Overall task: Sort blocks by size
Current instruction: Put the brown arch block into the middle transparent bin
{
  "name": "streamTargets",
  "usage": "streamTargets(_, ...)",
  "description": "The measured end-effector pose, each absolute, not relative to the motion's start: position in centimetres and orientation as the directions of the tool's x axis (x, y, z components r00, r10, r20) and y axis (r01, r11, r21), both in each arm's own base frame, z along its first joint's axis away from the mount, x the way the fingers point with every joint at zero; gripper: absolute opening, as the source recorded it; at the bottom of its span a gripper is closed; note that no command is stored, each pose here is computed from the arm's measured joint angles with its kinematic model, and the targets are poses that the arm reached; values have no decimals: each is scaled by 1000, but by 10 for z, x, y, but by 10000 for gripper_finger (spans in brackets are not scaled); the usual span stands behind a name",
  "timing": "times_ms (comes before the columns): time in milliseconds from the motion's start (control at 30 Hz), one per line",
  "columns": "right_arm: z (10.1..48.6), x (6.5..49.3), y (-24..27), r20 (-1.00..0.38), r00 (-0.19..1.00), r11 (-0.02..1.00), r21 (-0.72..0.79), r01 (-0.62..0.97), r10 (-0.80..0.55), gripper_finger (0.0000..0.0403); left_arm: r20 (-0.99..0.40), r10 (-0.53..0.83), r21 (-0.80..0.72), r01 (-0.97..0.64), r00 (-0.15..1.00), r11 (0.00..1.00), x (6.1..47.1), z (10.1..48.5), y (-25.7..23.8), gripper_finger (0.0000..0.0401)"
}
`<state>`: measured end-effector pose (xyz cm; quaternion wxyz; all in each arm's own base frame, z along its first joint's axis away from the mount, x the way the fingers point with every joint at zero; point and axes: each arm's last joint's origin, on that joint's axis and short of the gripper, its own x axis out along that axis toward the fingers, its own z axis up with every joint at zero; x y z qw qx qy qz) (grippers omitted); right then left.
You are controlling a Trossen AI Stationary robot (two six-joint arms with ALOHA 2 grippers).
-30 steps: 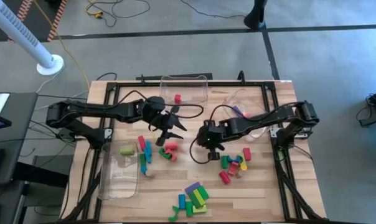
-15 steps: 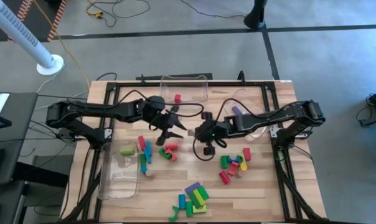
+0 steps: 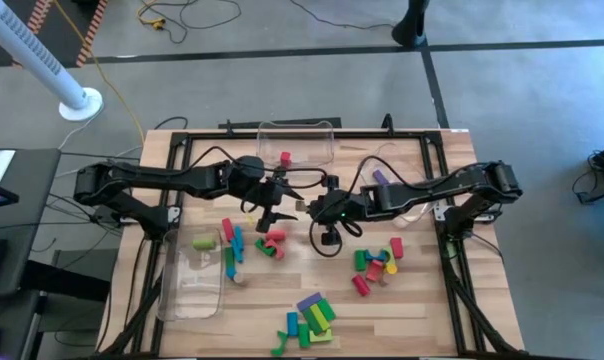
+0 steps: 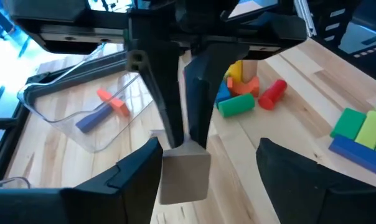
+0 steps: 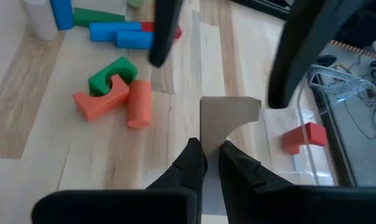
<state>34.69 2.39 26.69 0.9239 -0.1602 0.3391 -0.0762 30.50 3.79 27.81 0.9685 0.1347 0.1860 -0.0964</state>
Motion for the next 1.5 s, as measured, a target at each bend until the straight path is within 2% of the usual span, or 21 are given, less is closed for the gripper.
streamTargets(600, 274, 352, 21, -527, 805, 937, -335, 99, -273, 60, -396, 96, 322, 41, 913, 946, 305, 278, 44, 246)
streamTargets(733, 274, 353, 16, -526, 800, 939, -320, 127, -288, 60, -396, 102, 361, 53, 913, 931, 306, 278, 40, 222)
streamTargets(1033, 274, 353, 14, -527, 797, 937, -321, 136, -296, 60, -399, 135, 424, 52, 907, 904, 306, 278, 35, 128)
streamTargets(1333, 273, 352, 14, -537, 788, 938, -316, 144, -302, 83, -396, 138, 432, 52, 908, 900, 307, 278, 35, 127)
streamTargets(1500, 273, 347, 12, -552, 750, 916, -357, 184, -366, 109, -397, 163, 452, 38, 903, 891, 306, 278, 37, 127)
